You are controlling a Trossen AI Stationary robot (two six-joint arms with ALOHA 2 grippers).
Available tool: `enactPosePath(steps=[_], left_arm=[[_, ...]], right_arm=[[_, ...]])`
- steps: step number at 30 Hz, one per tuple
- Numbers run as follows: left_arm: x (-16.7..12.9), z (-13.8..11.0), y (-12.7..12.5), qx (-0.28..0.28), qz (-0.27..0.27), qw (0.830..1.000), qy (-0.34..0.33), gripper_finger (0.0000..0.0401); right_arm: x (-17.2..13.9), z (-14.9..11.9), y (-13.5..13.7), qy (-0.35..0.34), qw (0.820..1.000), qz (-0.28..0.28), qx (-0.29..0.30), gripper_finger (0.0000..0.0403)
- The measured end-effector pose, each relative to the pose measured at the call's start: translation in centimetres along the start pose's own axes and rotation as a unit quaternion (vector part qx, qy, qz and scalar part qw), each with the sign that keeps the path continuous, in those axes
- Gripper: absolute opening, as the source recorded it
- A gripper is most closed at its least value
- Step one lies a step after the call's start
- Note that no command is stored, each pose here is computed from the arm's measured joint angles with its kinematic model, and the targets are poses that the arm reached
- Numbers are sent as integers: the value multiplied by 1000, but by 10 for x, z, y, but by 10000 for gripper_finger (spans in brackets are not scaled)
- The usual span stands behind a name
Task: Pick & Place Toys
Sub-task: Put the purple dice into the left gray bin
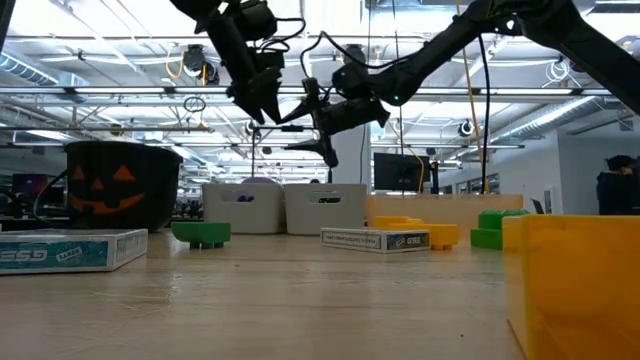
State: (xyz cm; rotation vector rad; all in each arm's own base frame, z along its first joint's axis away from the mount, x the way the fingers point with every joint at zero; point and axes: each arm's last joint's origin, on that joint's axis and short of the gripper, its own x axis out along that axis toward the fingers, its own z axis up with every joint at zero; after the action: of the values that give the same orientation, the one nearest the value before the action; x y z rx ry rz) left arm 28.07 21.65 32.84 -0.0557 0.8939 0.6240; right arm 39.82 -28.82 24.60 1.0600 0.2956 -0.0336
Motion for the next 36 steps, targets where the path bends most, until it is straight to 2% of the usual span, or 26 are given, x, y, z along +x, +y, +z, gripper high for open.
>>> enactPosePath(steps=[6, 11, 16, 21, 25, 30, 33, 36], left_arm=[[1, -12, 14, -64, -12, 997, 46, 398], [1, -21, 16, -94, -65, 990, 78, 366], [0, -21, 15, -96, -74, 989, 83, 317], [0, -20, 9, -85, -79, 990, 83, 287], [7, -22, 2, -71, -86, 988, 103, 279], [26, -25, -12, -56, -102, 983, 139, 279], [37, -29, -20, -42, -117, 979, 162, 276], [45, -34, -29, -35, -132, 971, 196, 276]], right_arm=[[-8, 5, -3, 18, 1000, 24, -7, 236], [-11, 4, 0, 56, 996, 64, -24, 226], [-17, 4, 31, 50, 992, 83, -81, 216], [-32, 2, 63, 46, 985, 91, -136, 215], [-47, -5, 78, 46, 982, 34, -180, 214], [-60, -22, 90, 63, 963, -71, -252, 212], [-66, -27, 97, 72, 954, -101, -272, 212], [-64, -30, 98, 76, 951, -109, -281, 212]])
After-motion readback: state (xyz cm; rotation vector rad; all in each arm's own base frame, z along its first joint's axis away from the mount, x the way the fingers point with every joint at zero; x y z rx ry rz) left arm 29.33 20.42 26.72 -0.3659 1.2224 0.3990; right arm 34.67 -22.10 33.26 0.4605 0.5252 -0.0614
